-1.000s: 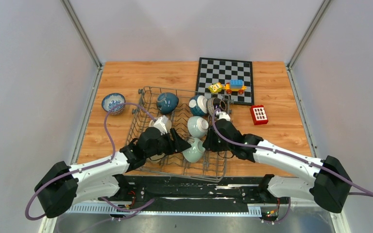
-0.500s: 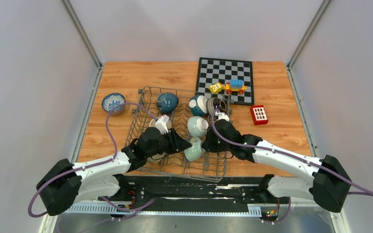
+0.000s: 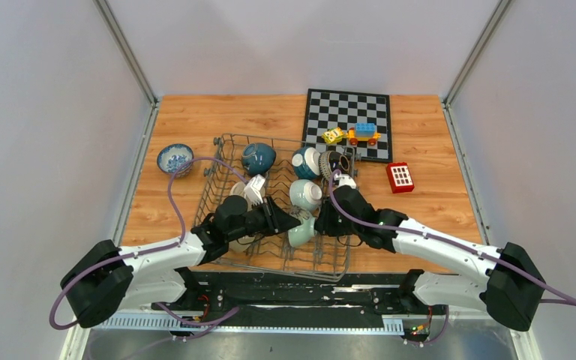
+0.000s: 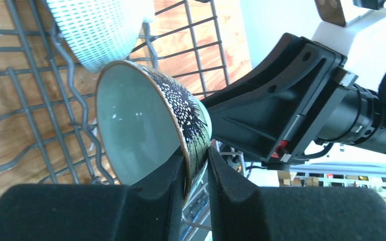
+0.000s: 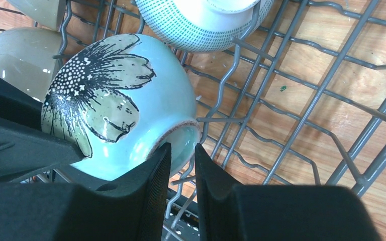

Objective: Unload the bowls from the dish rack
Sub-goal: Pick up the bowl from the dish rack.

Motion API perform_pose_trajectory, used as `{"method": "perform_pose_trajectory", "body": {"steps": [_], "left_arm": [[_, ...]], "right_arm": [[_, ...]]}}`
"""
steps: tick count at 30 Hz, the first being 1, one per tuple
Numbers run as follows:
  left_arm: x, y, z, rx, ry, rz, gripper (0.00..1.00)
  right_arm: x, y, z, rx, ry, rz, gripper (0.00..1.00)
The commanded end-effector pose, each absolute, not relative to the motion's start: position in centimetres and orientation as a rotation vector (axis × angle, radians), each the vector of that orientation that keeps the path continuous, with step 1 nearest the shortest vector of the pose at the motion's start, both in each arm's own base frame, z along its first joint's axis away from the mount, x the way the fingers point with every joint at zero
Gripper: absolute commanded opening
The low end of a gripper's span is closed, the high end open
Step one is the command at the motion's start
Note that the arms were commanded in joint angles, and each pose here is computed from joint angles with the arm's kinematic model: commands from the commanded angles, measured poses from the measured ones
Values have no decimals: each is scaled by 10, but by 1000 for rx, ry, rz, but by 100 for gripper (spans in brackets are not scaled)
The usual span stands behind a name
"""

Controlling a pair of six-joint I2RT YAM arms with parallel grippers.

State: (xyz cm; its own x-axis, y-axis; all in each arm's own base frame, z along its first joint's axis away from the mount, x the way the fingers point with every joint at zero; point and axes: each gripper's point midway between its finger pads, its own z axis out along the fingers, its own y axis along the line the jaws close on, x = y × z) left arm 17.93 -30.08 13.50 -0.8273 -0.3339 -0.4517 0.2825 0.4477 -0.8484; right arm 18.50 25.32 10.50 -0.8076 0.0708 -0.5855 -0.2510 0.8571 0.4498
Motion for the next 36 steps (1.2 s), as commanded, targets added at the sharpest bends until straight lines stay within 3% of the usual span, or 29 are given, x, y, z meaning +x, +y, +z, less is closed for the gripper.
{"method": "perform_pose_trajectory", "body": {"steps": [1,7,12,19,28,36], "left_arm": [[176,-307,142,1,2090,-1453,20],[176,-309,144,13,2079,-1467,14],[176,-309,146,23,2067,-1473,0],[174,-312,162,50,2005,-1525,0],[173,-315,184,87,1939,-1562,0],[170,-313,198,84,1895,-1595,0]], "right_arm": [[182,251,104,-128,2414,696,27],[182,249,108,-121,2401,699,27],[183,248,112,-119,2388,702,27],[184,243,126,-108,2355,700,29],[187,226,159,-74,2261,685,53],[187,214,185,-72,2180,693,56]]}}
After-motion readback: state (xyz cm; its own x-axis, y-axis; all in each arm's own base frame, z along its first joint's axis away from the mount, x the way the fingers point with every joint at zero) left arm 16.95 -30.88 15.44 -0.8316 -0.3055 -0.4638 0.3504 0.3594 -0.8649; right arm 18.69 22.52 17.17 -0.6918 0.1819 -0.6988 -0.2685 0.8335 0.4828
